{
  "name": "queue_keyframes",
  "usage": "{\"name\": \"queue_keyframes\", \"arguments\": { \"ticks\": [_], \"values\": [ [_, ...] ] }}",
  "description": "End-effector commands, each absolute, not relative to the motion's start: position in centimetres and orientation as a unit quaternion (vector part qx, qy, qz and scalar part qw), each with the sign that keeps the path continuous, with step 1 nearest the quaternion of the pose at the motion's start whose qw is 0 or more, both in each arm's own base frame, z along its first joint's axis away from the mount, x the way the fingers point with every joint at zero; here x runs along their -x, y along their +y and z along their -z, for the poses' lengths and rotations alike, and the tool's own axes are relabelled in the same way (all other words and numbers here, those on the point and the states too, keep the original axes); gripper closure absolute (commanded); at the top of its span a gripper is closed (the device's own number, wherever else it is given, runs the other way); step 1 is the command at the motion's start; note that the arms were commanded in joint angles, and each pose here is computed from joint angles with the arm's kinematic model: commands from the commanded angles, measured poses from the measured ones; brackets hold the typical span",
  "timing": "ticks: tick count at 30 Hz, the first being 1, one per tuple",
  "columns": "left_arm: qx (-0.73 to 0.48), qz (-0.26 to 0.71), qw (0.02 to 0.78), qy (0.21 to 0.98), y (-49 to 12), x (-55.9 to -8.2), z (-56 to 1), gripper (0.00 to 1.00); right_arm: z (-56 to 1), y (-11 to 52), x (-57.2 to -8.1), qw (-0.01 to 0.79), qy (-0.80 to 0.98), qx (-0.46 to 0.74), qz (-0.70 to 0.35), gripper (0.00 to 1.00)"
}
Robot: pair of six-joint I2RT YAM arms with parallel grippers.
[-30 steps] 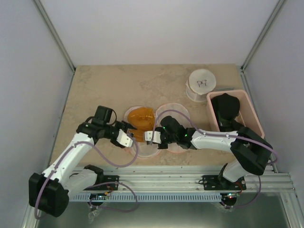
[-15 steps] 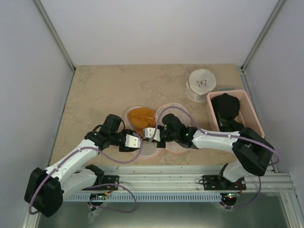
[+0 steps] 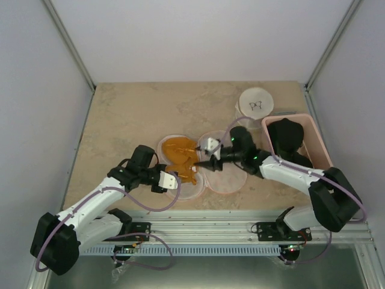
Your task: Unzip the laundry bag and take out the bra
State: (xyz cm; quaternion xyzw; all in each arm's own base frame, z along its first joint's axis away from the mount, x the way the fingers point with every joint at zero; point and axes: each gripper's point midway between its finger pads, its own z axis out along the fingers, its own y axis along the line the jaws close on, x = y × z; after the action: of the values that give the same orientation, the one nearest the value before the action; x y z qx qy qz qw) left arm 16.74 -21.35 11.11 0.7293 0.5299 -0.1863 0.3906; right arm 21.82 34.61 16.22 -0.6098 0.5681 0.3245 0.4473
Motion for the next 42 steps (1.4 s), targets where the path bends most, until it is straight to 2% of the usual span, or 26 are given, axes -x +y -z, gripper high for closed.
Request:
{"name": "queue_keyframes", "arguments": {
  "ticks": [1,3,5,7,11,16,25,27,29,32,38,42],
  "values": [
    [-0.741,0.200,0.388,0.510,-21.5,-15.6,-10.8,1.00,-21.3,33.0,-23.0,0.452,0.543,0.560,-0.432,0.39],
    [-0.740,0.199,0.390,0.510,-21.5,-15.7,-10.9,1.00,-21.1,33.0,-25.8,0.443,0.582,0.523,-0.438,0.39],
    [-0.740,0.199,0.392,0.509,-21.5,-15.8,-11.0,1.00,-19.2,32.9,-31.0,0.431,0.667,0.454,-0.404,0.41],
    [-0.739,0.199,0.394,0.509,-21.5,-15.8,-11.1,1.00,-15.3,32.6,-34.8,0.369,0.748,0.404,-0.375,0.45],
    [-0.738,0.199,0.395,0.510,-21.5,-15.7,-11.1,1.00,-11.3,34.3,-37.8,0.292,0.789,0.377,-0.387,0.46],
    [-0.737,0.196,0.396,0.510,-21.5,-15.8,-11.0,1.00,-8.8,36.3,-38.6,0.263,0.783,0.383,-0.414,0.47],
    [-0.737,0.198,0.396,0.512,-21.4,-15.7,-10.7,1.00,-5.9,38.4,-36.3,0.207,0.757,0.417,-0.458,0.55],
    [-0.736,0.197,0.397,0.512,-21.5,-15.8,-10.8,1.00,-5.4,38.4,-36.2,0.200,0.759,0.416,-0.458,0.60],
    [-0.733,0.199,0.398,0.515,-21.5,-15.8,-10.9,1.00,-5.4,38.5,-36.1,0.194,0.757,0.418,-0.463,0.72],
    [-0.717,0.204,0.410,0.525,-21.9,-16.4,-11.9,1.00,-6.5,38.4,-36.3,0.209,0.754,0.426,-0.454,0.85],
    [-0.688,0.220,0.441,0.533,-22.8,-17.3,-14.6,1.00,-10.6,37.3,-38.7,0.266,0.762,0.436,-0.398,0.87],
    [-0.671,0.227,0.456,0.539,-23.2,-17.9,-16.0,1.00,-12.8,36.6,-39.1,0.287,0.766,0.443,-0.367,0.92]
  ]
}}
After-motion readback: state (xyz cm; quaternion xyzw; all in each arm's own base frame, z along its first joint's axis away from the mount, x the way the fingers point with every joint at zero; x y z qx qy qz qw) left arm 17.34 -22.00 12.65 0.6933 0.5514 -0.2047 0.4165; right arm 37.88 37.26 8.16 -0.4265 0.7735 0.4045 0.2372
